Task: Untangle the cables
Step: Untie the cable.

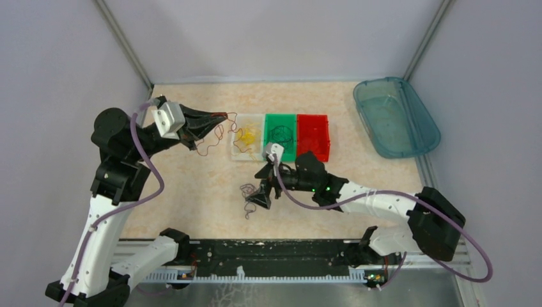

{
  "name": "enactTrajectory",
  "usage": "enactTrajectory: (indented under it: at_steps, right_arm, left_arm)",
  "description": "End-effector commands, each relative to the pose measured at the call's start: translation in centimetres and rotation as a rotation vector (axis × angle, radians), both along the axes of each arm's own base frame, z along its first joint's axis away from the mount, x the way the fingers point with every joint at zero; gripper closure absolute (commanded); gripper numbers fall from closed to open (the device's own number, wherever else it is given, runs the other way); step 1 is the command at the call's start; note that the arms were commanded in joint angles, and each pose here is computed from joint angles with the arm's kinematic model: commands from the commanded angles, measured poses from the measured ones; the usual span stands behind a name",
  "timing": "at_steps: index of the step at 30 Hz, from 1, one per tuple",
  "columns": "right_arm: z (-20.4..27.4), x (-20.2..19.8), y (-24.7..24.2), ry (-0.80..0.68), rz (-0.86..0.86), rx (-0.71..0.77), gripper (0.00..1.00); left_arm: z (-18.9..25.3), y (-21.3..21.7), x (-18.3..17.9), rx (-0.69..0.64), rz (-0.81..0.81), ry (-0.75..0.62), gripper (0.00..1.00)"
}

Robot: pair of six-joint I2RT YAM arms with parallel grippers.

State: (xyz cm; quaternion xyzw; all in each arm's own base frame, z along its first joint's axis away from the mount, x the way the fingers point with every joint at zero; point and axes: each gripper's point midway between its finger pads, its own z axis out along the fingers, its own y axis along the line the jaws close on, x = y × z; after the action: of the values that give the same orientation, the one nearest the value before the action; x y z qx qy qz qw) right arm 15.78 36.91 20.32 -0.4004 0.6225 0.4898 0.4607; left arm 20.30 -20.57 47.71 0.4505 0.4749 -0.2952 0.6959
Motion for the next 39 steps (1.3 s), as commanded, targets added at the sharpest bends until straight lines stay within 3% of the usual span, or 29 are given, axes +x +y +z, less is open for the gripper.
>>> enactTrajectory:
  at_steps: [1, 4, 6, 14, 22, 30, 36, 39]
  right_arm:
    - [-5.1, 0.7, -1.0, 0.178, -0.056, -0.315, 0.03]
    - [-7.2, 1.3, -2.9, 0.249, -0.148, -0.466, 0.02]
    - [-6.2, 1.5, -3.5, 0.206, -0.163, -0.446, 0.01]
    - [8.2, 3.4, -6.1, -0.103, -0.285, 0.052, 0.01]
    - [18.3, 2.3, -4.0, -0.246, -0.168, 0.337, 0.01]
    - [20.9, 0.2, -1.3, -0.223, 0.021, 0.53, 0.01]
    - [20.6, -1.1, 2.3, -0.234, 0.094, 0.518, 0.01]
    - [20.6, -1.1, 3.6, -0.228, 0.11, 0.53, 0.11]
  left_arm:
    - [0.4, 0.0, -0.7, -0.009, -0.015, -0.011, 1.0]
    - [0.2, 0.0, -0.7, -0.008, -0.015, -0.009, 1.0]
    - [0.2, -0.1, -0.7, -0.008, -0.021, -0.006, 1.0]
    - [-2.0, -0.6, -0.5, -0.018, -0.046, 0.117, 1.0]
    - [-5.1, -1.4, -1.7, -0.036, -0.128, 0.278, 1.0]
    - [-5.9, -1.8, -2.4, -0.042, -0.175, 0.337, 1.0]
    - [-6.4, -2.0, -2.1, -0.062, -0.175, 0.36, 1.0]
    - [-6.4, -2.0, -2.0, -0.069, -0.172, 0.368, 1.0]
